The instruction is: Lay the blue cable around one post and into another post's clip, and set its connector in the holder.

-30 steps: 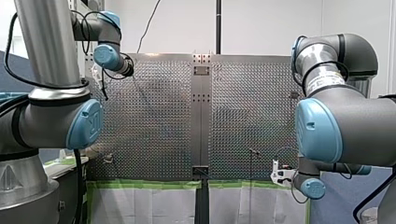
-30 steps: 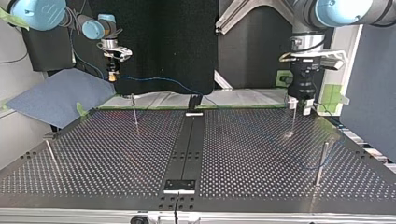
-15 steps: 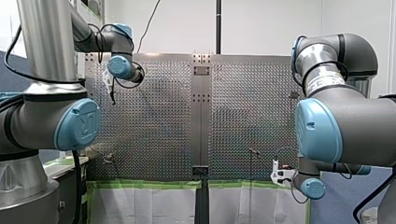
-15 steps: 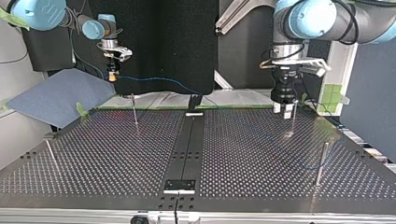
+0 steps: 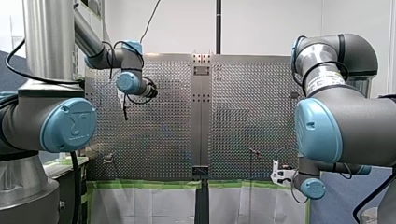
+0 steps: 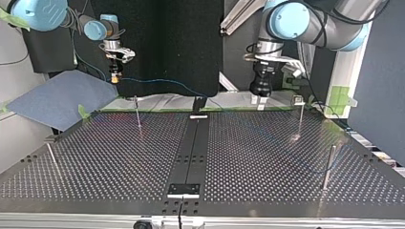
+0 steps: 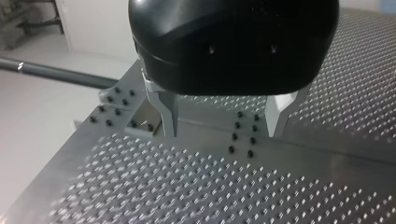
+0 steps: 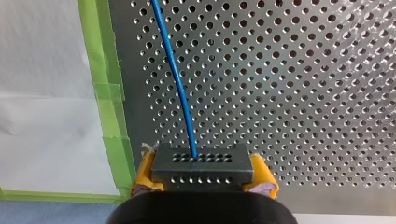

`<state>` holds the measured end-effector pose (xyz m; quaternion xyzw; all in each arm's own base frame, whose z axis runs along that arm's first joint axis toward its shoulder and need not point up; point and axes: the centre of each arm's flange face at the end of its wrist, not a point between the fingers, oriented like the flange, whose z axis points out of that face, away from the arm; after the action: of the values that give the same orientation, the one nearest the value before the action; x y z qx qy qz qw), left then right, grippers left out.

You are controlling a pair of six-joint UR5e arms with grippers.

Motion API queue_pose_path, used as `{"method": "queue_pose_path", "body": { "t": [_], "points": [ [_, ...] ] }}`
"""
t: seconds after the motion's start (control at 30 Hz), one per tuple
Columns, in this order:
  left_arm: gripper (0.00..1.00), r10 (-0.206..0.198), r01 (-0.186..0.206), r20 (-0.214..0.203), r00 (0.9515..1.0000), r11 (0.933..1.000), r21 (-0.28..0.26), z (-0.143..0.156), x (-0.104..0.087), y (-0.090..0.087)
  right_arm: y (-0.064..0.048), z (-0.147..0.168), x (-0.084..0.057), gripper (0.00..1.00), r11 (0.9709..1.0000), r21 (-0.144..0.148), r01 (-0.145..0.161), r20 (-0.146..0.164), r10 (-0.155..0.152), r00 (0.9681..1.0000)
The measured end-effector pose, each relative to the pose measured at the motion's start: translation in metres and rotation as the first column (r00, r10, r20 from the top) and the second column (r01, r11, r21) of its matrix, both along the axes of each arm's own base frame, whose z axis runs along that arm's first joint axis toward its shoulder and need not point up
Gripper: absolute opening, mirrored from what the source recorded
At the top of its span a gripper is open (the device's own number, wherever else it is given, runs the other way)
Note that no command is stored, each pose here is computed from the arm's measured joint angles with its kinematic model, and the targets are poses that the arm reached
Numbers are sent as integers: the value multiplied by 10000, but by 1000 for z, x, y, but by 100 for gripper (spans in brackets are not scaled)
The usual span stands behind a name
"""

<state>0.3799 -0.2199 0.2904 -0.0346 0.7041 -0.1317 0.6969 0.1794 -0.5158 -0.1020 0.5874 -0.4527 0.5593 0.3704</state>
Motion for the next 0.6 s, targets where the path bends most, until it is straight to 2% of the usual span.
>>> {"method": "queue_pose_path", "body": {
  "t": [0.3,0.6],
  "points": [
    [93,-660,658,-44,9978,9973,-312,-23,-2,-30,0,0,0,0,10000,4,4,-5,-4,10000],
    [93,-1444,1446,79,9895,9884,-471,-44,-4,-67,0,0,1,0,10000,2,-1,-11,1,10000]
  ]
}}
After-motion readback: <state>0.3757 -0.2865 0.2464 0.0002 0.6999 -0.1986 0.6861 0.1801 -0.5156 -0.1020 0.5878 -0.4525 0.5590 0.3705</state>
